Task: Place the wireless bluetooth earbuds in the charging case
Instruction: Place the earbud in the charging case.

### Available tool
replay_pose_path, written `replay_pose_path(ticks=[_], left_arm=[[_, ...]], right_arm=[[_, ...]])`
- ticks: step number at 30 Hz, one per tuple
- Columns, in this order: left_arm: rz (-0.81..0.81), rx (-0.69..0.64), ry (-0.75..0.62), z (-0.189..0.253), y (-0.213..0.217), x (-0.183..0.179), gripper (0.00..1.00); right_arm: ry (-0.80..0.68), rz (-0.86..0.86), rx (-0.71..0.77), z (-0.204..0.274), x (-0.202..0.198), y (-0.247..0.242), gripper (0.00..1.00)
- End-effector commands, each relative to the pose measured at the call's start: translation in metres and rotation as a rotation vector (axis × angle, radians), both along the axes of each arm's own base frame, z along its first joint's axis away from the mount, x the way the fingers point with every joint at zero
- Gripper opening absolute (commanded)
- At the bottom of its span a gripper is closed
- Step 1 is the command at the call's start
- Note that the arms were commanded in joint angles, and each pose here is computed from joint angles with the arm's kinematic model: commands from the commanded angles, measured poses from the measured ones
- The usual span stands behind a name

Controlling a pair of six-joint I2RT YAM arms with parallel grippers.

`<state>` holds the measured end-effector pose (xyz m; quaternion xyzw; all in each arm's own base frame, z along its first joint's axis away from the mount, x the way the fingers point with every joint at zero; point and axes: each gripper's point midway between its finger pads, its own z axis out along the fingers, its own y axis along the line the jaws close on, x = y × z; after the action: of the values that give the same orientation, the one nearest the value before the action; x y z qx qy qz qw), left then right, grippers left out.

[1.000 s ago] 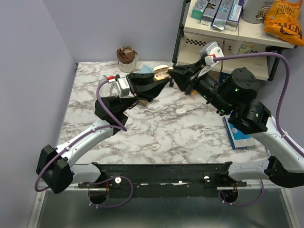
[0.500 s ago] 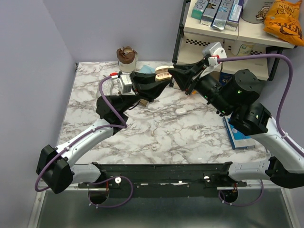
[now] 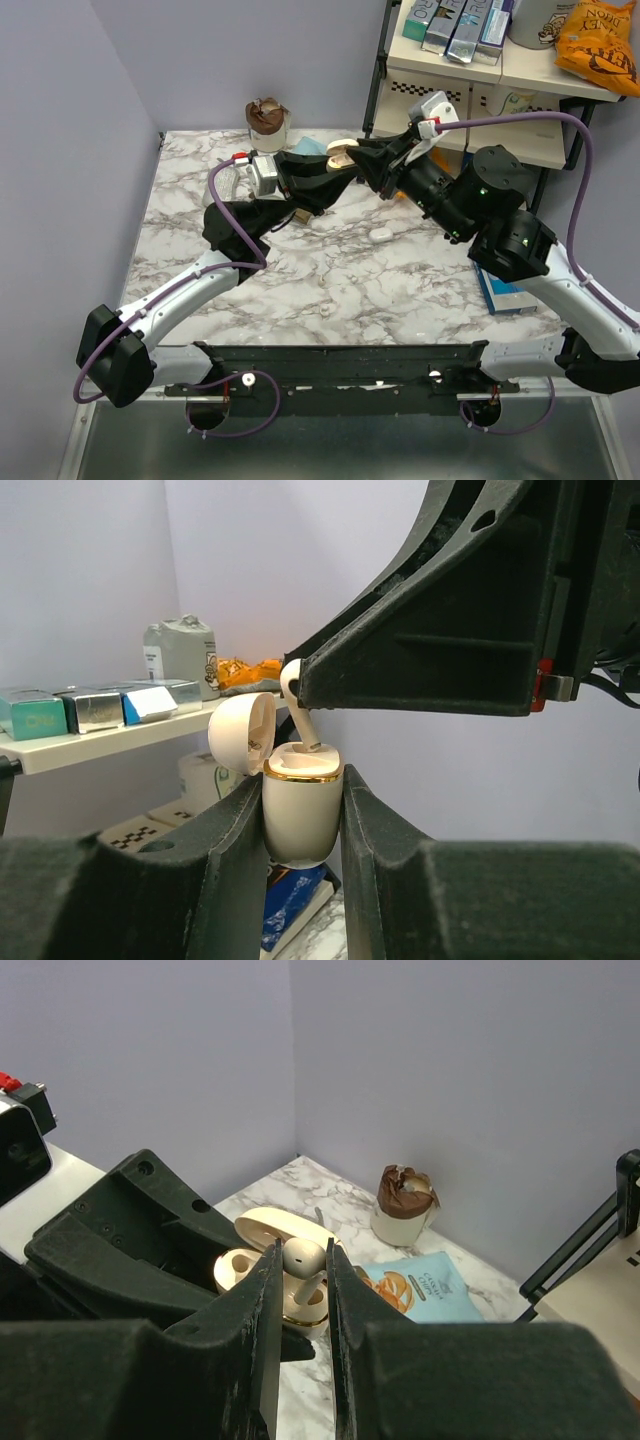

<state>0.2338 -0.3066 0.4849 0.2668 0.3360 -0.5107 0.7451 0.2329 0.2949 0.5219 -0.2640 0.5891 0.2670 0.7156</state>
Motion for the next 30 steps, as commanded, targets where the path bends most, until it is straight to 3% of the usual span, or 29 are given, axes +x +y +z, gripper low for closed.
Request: replay_pose_path(ticks=[1,28,30], left_arm=[[0.007,-0.033,-0.012,0.007,0.007,-0.004,0.0],[0.022,-0.051,-0.028,0.013,0.011,-0.005,0.0],[0.022,-0.052,-0.028,0.014,0.011,-0.004,0.0]], right_arm=[[-0.013,-0.033,-0.004,-0.001,0.006,0.001,0.01],[0.006,-0.07,-0.03,-0.015,0.012,-0.001,0.01],[0.008,-0.068,-0.03,-0.013,0.011,-0.002,0.09]])
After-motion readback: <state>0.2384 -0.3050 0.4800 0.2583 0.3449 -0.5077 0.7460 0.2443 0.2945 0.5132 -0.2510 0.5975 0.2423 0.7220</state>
